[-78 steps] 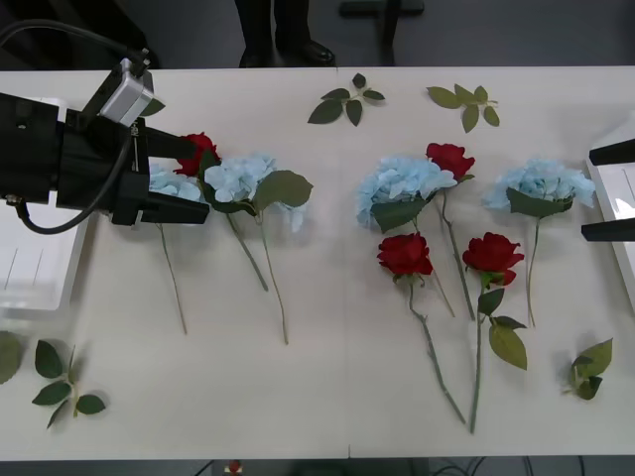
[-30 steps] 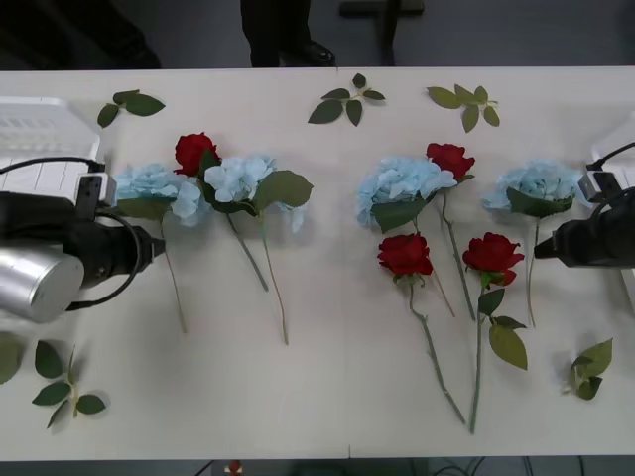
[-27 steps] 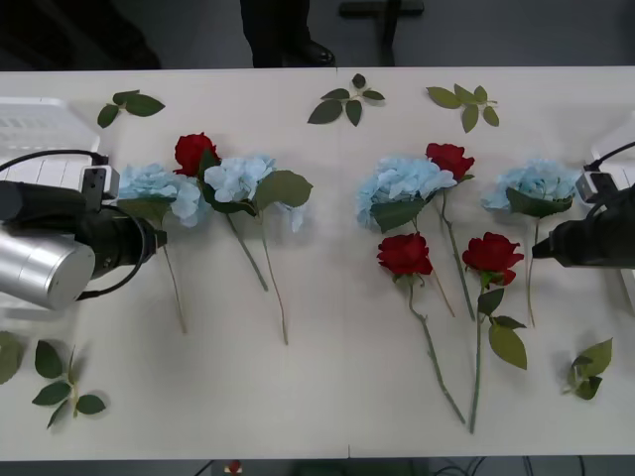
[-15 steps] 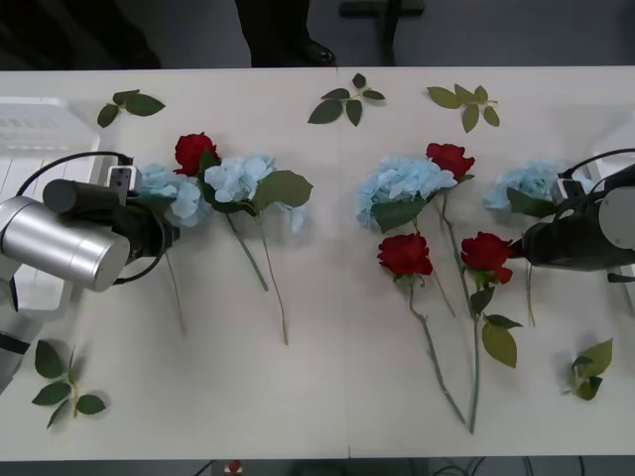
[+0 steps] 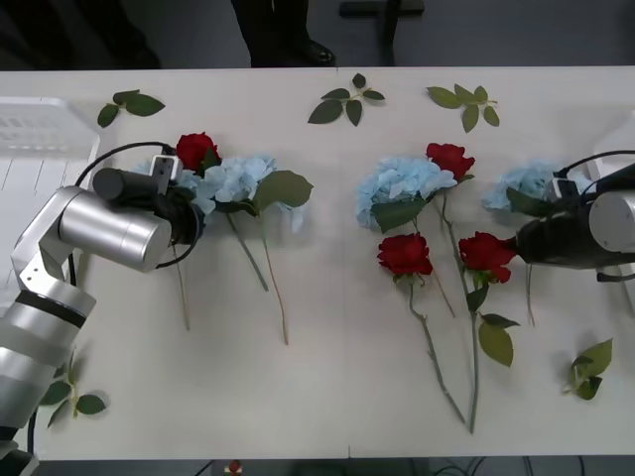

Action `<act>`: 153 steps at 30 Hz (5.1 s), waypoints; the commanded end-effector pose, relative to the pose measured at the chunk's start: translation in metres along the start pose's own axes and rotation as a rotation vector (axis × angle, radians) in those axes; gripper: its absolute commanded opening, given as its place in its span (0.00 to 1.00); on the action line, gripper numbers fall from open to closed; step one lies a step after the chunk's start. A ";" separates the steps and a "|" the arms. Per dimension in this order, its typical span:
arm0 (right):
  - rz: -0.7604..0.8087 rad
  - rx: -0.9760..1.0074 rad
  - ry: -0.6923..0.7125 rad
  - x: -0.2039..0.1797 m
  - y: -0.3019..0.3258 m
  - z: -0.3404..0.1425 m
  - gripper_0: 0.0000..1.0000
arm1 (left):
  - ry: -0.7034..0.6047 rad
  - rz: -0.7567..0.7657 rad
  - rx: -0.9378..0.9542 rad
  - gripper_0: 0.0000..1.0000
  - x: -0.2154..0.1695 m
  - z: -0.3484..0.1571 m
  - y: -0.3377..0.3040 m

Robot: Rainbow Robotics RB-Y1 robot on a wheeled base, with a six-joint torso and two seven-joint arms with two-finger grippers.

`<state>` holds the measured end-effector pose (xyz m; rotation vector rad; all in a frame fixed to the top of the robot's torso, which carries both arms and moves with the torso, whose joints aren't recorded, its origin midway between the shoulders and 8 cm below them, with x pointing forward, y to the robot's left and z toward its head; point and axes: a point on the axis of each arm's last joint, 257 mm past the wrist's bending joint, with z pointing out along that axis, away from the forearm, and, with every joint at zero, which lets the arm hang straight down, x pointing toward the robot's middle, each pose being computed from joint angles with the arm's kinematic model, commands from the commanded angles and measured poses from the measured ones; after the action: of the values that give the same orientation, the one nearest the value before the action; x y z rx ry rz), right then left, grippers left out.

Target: Place the red flowers into the right box and the blue flowers into the left box. If a person shows an open palm, hand one flower to the person first, then continue sorting.

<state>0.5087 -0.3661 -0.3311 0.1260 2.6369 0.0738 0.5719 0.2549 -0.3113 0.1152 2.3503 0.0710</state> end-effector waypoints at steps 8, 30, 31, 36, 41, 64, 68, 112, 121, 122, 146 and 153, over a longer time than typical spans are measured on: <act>0.031 0.009 -0.029 -0.018 -0.001 0.003 1.00 | -0.026 0.037 -0.034 0.00 -0.020 -0.008 0.027; -0.044 0.050 -0.056 -0.032 -0.012 -0.011 0.00 | -0.048 -0.224 -0.344 0.00 -0.132 -0.220 0.296; -0.052 0.052 -0.055 -0.033 -0.013 -0.014 0.00 | -0.049 -0.227 -0.349 0.00 -0.131 -0.219 0.303; -0.126 0.049 -0.067 -0.044 -0.018 -0.044 0.00 | -0.086 -0.245 -0.403 0.00 -0.117 -0.193 0.365; -0.224 -0.041 -0.091 -0.054 -0.005 -0.077 0.00 | -0.097 -0.235 -0.451 0.00 -0.092 -0.171 0.408; -0.480 -1.117 -0.279 -0.030 0.278 -0.254 0.00 | -0.046 -0.222 -0.441 0.34 -0.058 -0.137 0.406; -0.496 -1.194 -0.313 -0.028 0.301 -0.276 0.00 | -0.039 -0.222 -0.389 0.75 -0.063 -0.136 0.389; -0.674 -1.189 -0.732 -0.067 0.348 -0.344 0.00 | -0.547 0.290 1.195 1.00 -0.059 -0.275 -0.168; -0.879 -0.951 -1.010 -0.104 0.338 -0.340 0.00 | -0.554 0.292 1.192 1.00 -0.061 -0.276 -0.166; -0.886 -0.943 -1.023 -0.106 0.338 -0.341 0.00 | -0.555 0.290 1.192 1.00 -0.061 -0.276 -0.166; -0.885 -0.935 -1.054 -0.110 0.341 -0.344 0.03 | -0.552 0.282 1.203 1.00 -0.062 -0.279 -0.165; -0.872 -0.972 -1.068 -0.108 0.344 -0.353 1.00 | -0.554 0.279 1.208 1.00 -0.062 -0.280 -0.166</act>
<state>0.4702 -0.0513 0.0251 -0.9398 1.2907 0.7561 0.4085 0.0802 -0.1025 0.8934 1.5515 -1.0964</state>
